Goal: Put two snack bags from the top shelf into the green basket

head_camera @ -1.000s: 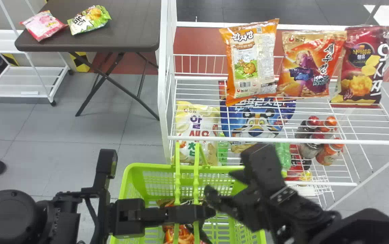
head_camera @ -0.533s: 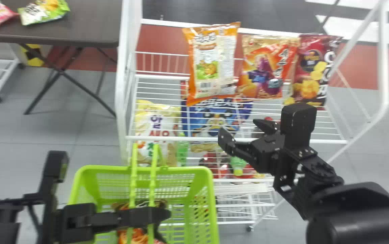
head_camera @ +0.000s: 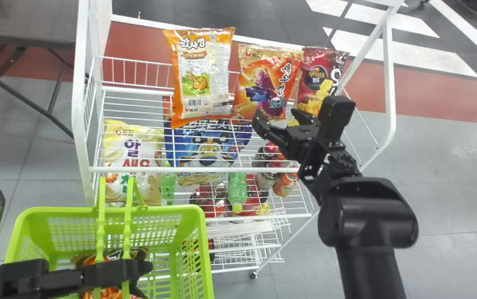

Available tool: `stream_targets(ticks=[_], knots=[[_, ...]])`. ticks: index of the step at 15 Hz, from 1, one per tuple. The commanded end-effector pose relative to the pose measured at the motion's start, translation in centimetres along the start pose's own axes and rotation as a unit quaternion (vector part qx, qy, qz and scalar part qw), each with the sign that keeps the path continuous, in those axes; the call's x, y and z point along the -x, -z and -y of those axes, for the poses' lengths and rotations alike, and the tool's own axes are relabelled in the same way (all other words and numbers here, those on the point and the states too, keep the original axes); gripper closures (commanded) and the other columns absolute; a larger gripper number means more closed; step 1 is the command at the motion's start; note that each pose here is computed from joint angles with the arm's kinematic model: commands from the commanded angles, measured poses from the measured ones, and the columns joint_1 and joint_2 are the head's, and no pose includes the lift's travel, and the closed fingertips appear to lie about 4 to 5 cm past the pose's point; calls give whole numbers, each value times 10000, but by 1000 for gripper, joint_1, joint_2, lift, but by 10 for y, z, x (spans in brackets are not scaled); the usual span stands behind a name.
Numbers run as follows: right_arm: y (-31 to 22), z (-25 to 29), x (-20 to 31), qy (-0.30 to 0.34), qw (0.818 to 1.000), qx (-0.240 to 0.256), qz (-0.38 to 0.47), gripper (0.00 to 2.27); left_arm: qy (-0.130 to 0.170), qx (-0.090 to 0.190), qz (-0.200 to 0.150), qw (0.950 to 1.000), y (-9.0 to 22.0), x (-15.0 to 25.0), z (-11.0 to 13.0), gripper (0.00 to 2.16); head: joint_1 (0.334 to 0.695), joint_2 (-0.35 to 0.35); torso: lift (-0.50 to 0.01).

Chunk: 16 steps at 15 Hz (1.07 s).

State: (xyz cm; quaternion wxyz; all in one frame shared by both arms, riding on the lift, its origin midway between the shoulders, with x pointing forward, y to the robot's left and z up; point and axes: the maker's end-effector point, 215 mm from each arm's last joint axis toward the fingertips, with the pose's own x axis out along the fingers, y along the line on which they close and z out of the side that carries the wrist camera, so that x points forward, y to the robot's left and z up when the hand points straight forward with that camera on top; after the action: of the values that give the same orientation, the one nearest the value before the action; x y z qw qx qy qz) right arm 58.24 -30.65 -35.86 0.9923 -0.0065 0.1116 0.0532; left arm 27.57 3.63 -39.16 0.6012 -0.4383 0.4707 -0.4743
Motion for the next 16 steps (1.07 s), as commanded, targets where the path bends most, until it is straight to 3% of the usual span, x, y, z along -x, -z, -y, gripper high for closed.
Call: stream_targets(ticks=[1, 12, 16], knots=[[-10, 12, -24, 75, 9999, 16, 138, 87, -17, -26, -39, 10000, -1, -1, 1, 2148, 695, -342, -1], [-2, 27, -107, -9, 9978, 602, -269, 90, -11, -102, -143, 9998, -13, -6, 2, 2148, 695, -328, -1], [-2, 17, -124, -128, 9968, 753, -226, 221, 11, -96, -120, 9999, -14, -3, 2, 2148, 695, -313, -1]])
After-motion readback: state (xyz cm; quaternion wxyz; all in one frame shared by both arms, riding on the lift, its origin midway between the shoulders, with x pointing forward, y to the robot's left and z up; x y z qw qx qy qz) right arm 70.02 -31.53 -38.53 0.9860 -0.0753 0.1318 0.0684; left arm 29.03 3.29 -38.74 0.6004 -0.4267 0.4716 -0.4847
